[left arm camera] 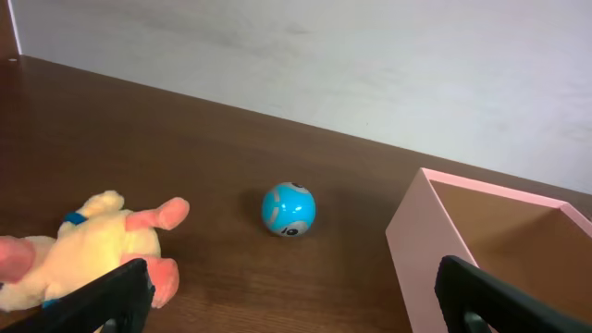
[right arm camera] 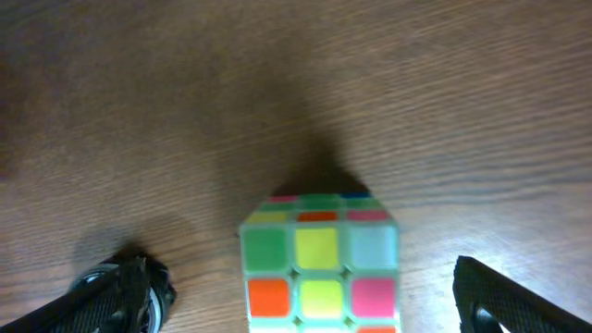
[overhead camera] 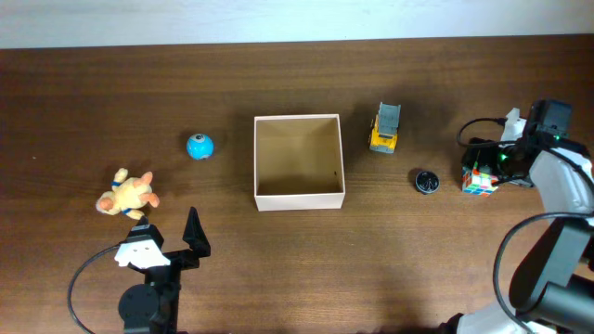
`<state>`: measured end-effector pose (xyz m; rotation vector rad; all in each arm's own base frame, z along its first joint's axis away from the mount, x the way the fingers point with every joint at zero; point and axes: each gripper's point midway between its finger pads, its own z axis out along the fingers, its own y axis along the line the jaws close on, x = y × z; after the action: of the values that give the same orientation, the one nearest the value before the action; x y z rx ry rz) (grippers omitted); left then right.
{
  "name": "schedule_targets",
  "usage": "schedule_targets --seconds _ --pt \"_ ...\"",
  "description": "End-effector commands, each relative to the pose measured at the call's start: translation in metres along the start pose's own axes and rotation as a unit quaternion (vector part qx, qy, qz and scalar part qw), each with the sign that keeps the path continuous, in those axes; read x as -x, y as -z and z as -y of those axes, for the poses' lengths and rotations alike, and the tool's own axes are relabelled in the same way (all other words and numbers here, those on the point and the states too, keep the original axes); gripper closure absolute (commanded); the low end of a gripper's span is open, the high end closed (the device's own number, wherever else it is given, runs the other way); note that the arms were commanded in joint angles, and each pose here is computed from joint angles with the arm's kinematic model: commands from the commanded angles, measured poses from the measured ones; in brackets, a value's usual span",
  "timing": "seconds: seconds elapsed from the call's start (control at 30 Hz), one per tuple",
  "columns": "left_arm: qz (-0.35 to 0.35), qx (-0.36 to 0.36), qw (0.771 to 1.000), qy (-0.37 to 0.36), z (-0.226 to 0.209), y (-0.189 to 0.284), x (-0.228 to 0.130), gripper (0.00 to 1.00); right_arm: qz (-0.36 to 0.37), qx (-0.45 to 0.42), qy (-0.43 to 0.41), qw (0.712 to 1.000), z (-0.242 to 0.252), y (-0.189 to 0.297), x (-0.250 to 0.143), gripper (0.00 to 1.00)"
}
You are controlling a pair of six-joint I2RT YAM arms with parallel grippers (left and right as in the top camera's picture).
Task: Pack container
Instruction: 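Lower the right gripper and close it on the Rubik's cube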
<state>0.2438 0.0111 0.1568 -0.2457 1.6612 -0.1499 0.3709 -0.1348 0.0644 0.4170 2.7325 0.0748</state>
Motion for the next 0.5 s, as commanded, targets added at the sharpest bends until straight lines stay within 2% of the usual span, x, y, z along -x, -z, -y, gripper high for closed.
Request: schedule_targets --seconds 0.0,0.47 --pt "0.002 -0.004 1.000 -0.008 0.001 0.000 -0.001 0.01 -0.016 0.025 0.006 1.000 -0.006 -0.012 -0.008 0.01" --pt "0.002 -0.004 1.000 -0.008 0.001 0.000 -0.001 0.01 -0.045 0.027 0.010 0.999 -0.005 -0.027 -0.020 0.01"
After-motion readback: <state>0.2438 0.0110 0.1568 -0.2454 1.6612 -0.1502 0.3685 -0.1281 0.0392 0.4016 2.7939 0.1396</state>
